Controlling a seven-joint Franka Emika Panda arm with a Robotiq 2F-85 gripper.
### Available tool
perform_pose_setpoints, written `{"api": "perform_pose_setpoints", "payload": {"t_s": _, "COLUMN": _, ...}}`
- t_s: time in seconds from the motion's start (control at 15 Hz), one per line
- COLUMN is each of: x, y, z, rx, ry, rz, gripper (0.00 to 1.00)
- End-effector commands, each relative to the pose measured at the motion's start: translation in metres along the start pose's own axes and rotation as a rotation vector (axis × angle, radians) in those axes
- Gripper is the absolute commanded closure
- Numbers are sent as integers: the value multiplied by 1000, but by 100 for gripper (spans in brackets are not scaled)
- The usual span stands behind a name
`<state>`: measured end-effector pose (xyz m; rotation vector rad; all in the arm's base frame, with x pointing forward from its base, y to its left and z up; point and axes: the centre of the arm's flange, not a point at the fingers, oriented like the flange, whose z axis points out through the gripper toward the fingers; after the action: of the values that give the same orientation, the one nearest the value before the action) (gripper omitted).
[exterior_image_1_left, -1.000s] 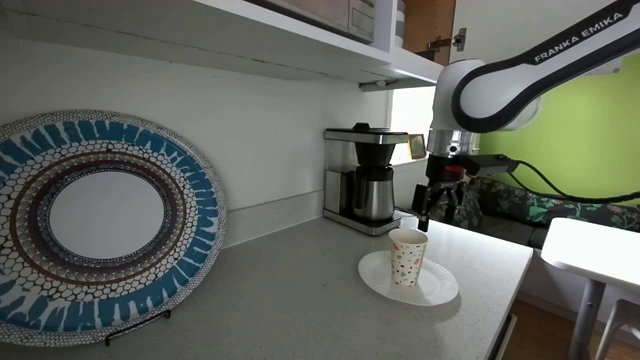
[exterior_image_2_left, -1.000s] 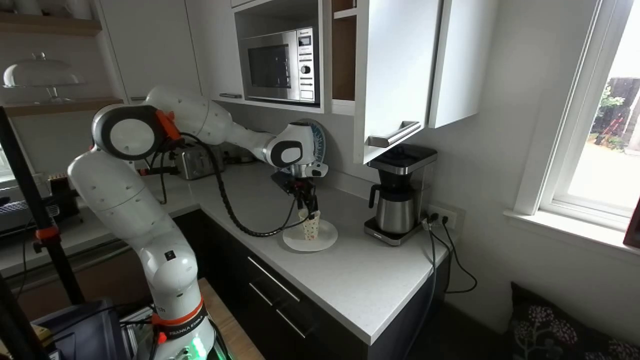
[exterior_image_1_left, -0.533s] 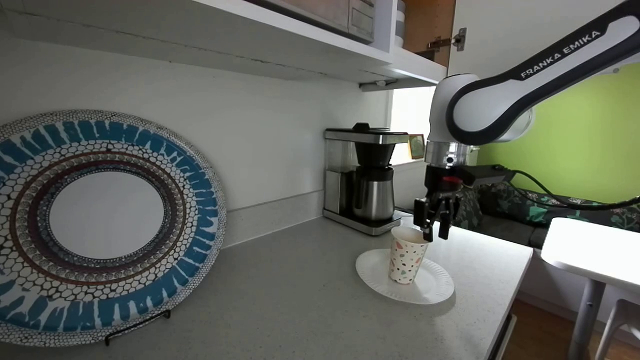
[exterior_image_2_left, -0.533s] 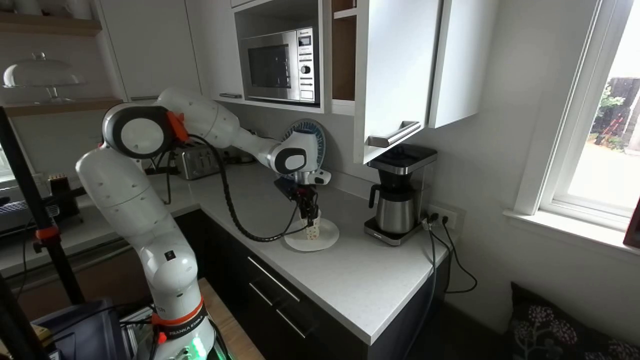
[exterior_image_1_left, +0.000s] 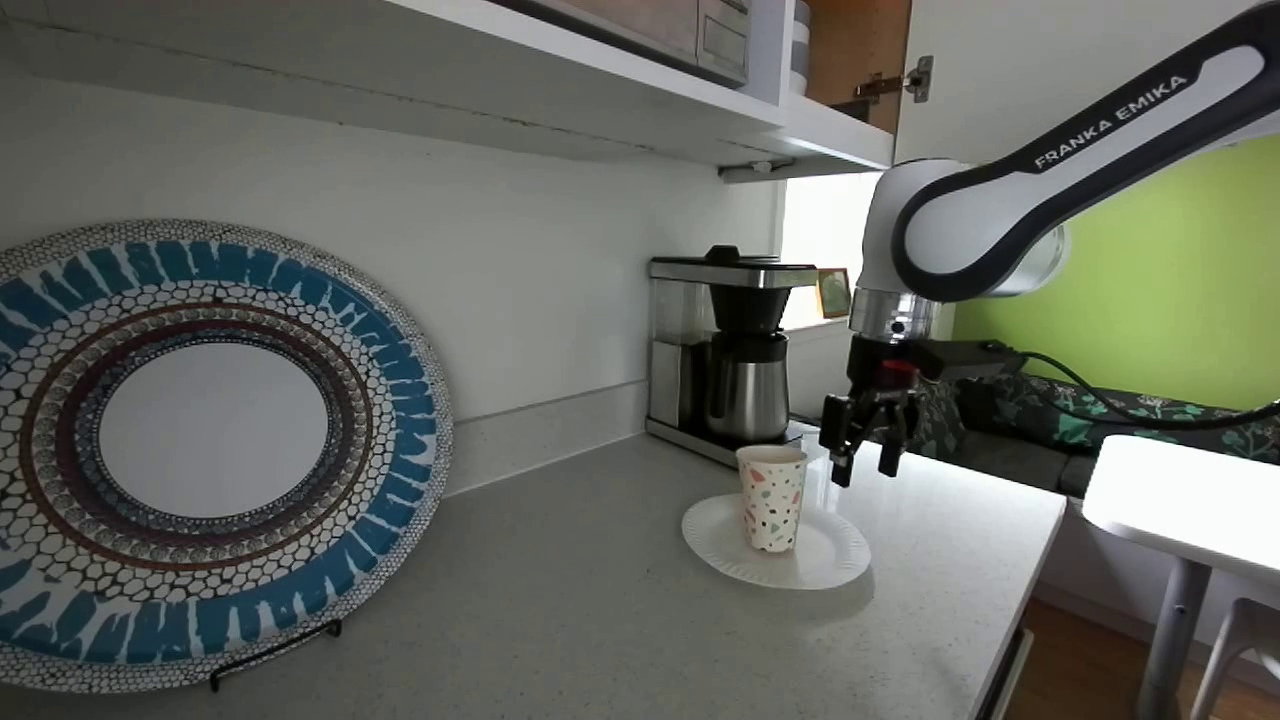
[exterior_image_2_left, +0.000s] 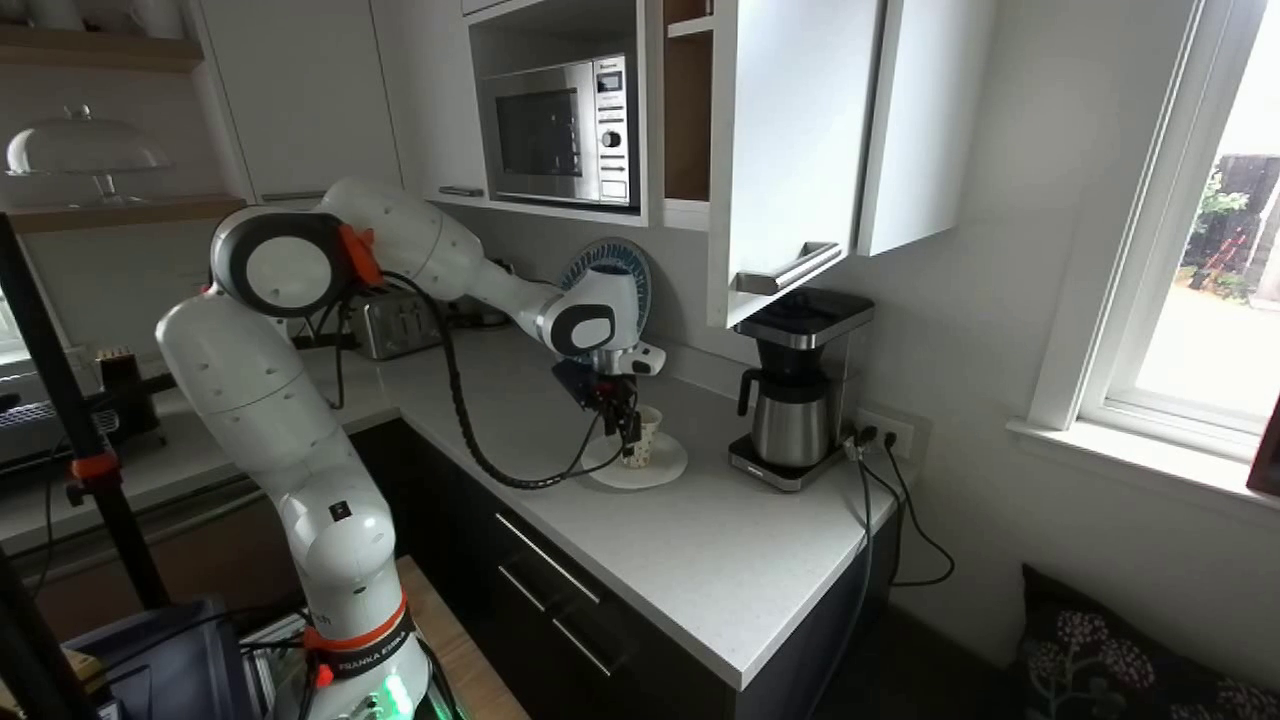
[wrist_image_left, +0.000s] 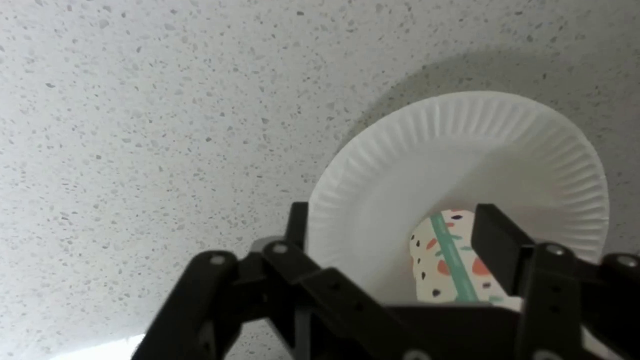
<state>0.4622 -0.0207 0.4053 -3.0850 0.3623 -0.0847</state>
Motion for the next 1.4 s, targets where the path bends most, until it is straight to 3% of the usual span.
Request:
{"api": "perform_pose_setpoints", "payload": {"t_s": 0.0, "x": -2, "y": 0, "z": 5, "rx": 40, "ry": 27, "rz": 21, "gripper": 0}}
{"api": "perform_pose_setpoints", "payload": {"t_s": 0.33, "x": 5, "y": -8, "z": -2, "rx": 119, "ry": 98, "rz": 53, "gripper": 0}}
{"api": "perform_pose_setpoints", "payload": {"t_s": 0.53, "x": 15, "y": -12, "z": -1, "rx": 160, "ry": 162, "rz": 140, "gripper": 0}}
{"api": "perform_pose_setpoints", "payload": {"t_s": 0.8, "x": 21, "y": -13, "z": 12, "rx": 137, "ry": 147, "rz": 192, "gripper": 0}}
{"api": "perform_pose_setpoints", "payload": {"t_s": 0.87, "x": 21, "y": -13, "z": 16, "rx": 134, "ry": 134, "rz": 197, "gripper": 5}}
{"api": "perform_pose_setpoints", "payload": {"t_s": 0.93, "x": 21, "y": -13, "z": 19, "rx": 132, "ry": 122, "rz": 200, "gripper": 26}}
{"api": "perform_pose_setpoints", "payload": {"t_s": 1.07, "x": 20, "y": -12, "z": 25, "rx": 126, "ry": 105, "rz": 202, "gripper": 30}}
{"api": "perform_pose_setpoints", "payload": {"t_s": 1.33, "x": 20, "y": -11, "z": 29, "rx": 128, "ry": 95, "rz": 200, "gripper": 61}}
